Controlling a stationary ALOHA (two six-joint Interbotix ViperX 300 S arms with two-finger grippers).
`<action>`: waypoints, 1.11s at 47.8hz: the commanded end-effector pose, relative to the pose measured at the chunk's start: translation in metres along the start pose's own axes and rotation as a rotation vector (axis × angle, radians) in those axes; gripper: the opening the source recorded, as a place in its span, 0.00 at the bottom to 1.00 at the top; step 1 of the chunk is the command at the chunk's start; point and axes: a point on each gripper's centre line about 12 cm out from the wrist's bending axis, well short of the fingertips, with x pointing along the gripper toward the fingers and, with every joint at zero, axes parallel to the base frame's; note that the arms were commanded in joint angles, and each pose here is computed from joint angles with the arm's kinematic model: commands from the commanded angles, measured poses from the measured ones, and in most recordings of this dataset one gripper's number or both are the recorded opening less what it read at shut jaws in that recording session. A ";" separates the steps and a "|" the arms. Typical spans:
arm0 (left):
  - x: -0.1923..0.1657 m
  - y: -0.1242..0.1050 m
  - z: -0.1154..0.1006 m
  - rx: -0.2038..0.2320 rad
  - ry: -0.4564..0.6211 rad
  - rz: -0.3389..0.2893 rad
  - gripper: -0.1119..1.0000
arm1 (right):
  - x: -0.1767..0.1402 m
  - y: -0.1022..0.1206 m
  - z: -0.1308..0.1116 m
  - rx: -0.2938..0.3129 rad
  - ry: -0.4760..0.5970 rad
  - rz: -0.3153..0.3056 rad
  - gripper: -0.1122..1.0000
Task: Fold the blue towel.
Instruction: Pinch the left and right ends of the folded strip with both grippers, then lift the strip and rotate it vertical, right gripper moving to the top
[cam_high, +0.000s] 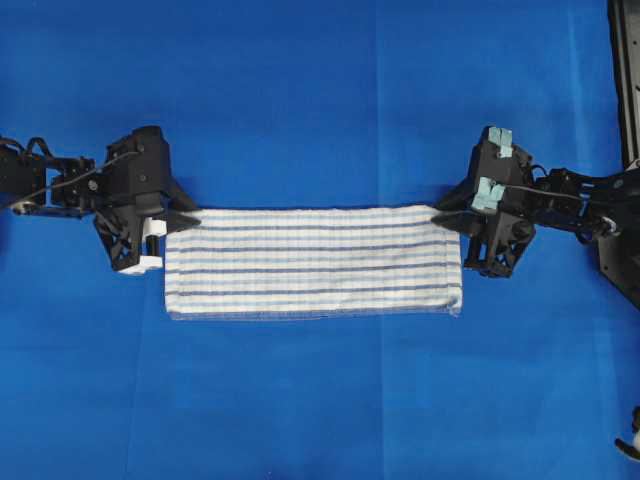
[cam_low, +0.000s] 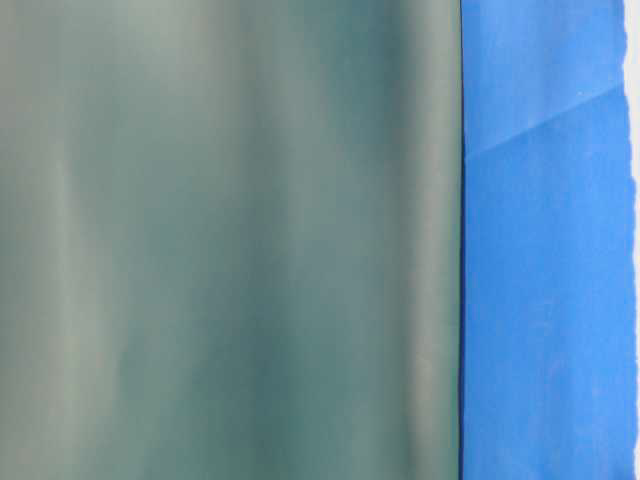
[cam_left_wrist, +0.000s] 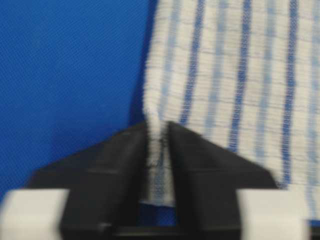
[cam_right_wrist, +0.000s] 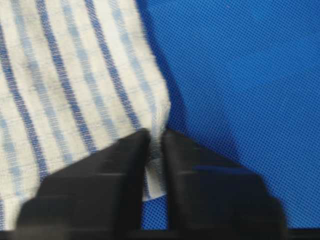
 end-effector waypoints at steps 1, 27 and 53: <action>0.000 0.001 0.004 -0.007 -0.005 0.002 0.14 | -0.001 0.003 0.005 -0.001 -0.018 0.007 0.20; -0.033 -0.003 0.043 -0.003 -0.059 -0.011 0.11 | -0.023 0.011 0.024 0.019 -0.072 0.074 0.13; -0.080 -0.016 0.078 -0.019 -0.171 -0.054 0.11 | -0.067 0.021 0.050 0.038 -0.151 0.187 0.13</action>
